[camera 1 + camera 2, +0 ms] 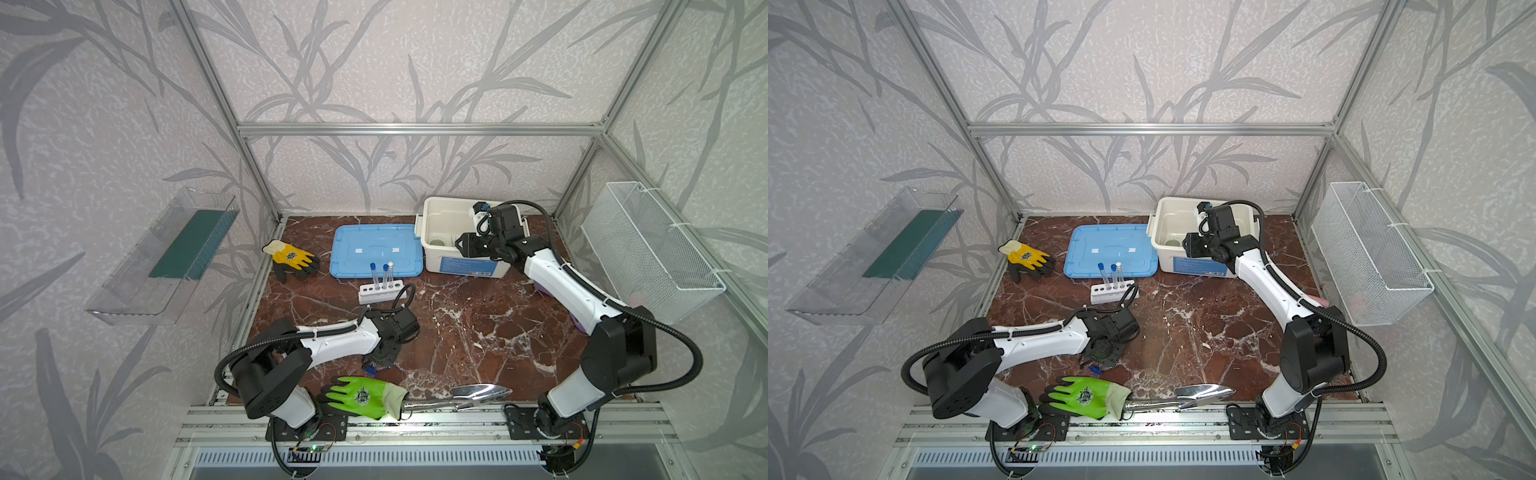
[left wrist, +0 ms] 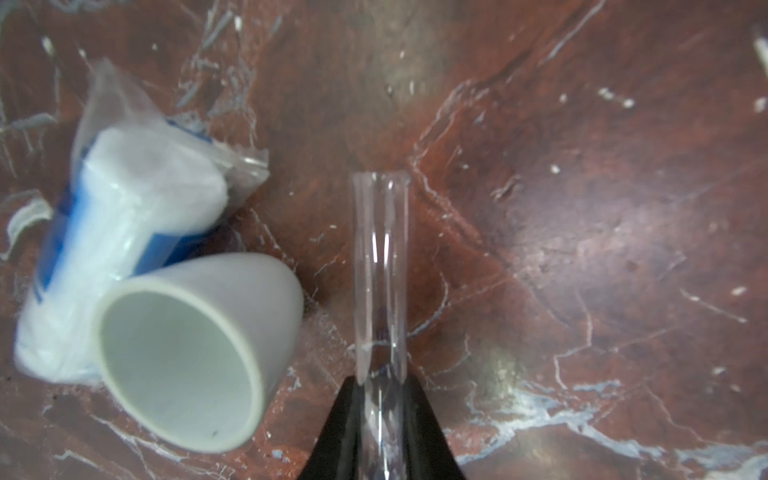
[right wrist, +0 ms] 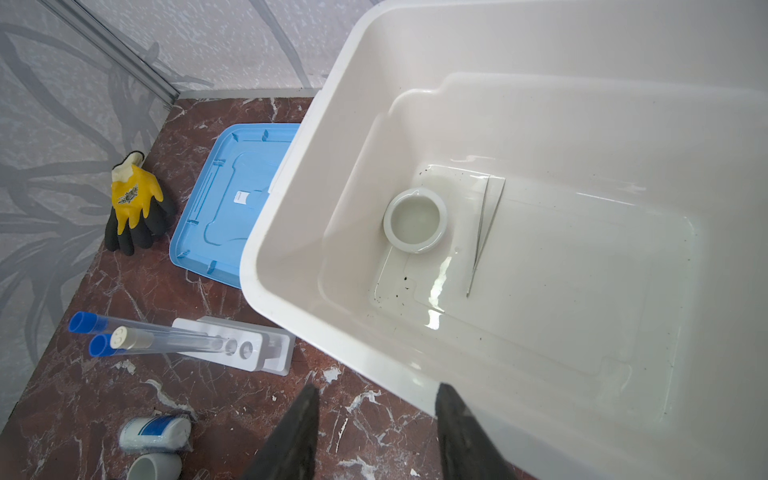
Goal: Organize the chemistry lab equipment
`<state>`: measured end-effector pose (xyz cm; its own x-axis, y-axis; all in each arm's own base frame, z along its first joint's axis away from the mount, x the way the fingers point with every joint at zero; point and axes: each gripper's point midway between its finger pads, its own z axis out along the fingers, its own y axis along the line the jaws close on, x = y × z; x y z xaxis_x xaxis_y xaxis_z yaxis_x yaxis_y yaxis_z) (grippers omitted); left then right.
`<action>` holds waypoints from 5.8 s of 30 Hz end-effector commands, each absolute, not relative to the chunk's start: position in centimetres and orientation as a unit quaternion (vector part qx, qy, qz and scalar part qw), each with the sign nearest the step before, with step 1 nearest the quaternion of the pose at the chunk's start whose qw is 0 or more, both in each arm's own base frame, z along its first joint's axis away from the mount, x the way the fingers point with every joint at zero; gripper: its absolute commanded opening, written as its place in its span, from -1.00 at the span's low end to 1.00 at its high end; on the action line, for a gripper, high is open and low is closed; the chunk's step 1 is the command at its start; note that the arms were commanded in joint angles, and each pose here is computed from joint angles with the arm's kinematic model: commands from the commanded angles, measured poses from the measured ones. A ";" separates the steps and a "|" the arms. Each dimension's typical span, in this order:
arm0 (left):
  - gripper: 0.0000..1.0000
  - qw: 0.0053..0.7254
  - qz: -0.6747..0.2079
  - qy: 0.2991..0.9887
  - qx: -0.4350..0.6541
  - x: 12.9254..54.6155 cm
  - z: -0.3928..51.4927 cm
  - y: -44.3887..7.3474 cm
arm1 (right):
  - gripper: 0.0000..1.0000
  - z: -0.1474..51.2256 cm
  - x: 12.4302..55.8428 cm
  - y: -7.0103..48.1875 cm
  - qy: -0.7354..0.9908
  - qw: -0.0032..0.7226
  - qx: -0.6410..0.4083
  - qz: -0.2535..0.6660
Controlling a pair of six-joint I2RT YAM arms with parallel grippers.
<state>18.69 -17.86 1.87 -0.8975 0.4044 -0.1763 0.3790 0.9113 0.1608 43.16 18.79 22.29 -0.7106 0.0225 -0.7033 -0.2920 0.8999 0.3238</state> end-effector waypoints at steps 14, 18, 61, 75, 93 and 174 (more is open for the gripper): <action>-0.62 0.319 -0.165 0.907 0.222 25.8 14.6 -25.6 | -0.06 25.1 38.2 18.8 0.872 0.341 -0.100 0.337; -0.60 0.375 -0.197 0.879 0.219 27.5 17.9 -25.6 | -0.03 27.5 35.5 20.6 0.839 0.338 -0.147 0.400; -0.59 0.427 -0.332 0.801 0.257 27.3 24.8 -29.5 | -0.36 29.3 30.7 30.2 0.783 0.316 -0.249 0.475; -0.49 0.422 -0.334 0.802 0.258 27.3 24.3 -29.7 | -0.75 29.1 30.8 29.9 0.789 0.319 -0.236 0.469; 0.51 0.507 -0.241 0.799 0.218 28.1 28.8 -23.8 | -0.78 36.7 36.8 23.2 0.814 0.496 -0.233 0.194; 0.45 0.499 -0.191 0.828 0.171 31.4 26.1 -20.9 | -0.75 13.3 58.4 15.2 0.870 0.479 -0.115 0.029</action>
